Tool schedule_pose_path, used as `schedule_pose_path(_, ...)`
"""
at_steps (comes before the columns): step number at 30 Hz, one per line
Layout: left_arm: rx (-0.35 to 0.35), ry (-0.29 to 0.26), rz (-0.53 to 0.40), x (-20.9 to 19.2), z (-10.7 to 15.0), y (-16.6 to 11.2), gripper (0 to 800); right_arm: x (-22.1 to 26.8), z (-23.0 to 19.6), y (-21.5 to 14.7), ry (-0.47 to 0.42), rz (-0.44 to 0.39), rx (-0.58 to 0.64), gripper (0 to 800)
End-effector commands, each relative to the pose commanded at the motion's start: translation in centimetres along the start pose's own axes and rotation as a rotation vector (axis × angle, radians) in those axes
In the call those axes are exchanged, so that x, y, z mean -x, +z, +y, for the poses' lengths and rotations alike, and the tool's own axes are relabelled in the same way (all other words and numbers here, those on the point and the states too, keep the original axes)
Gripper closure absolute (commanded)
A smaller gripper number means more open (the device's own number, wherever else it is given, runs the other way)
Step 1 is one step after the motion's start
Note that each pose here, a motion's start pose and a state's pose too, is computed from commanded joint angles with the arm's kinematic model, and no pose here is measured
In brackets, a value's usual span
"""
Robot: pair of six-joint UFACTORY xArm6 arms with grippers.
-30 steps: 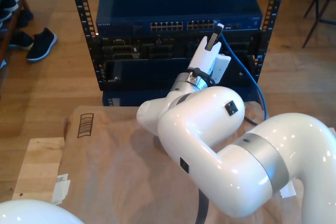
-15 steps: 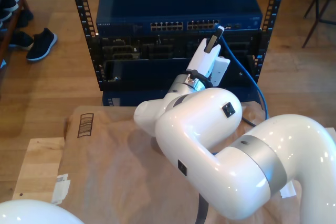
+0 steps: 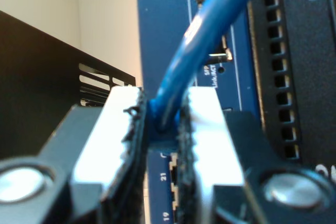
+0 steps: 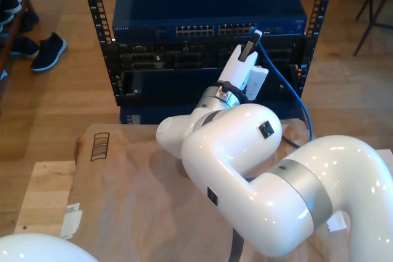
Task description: Grab the cable and plug it in
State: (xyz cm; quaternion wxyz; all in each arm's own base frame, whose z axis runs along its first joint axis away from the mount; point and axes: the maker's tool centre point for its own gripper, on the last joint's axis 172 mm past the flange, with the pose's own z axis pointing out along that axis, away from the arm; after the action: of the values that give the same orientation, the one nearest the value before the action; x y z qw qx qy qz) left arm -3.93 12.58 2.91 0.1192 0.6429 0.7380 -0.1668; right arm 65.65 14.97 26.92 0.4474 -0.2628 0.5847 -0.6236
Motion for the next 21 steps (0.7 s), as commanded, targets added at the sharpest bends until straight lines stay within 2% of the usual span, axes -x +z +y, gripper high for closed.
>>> schedule_pose_path(21,0.000,0.000,0.000,0.00,0.00,0.00,1,0.08,-0.15,0.26,-0.010,0.002,-0.005,800)
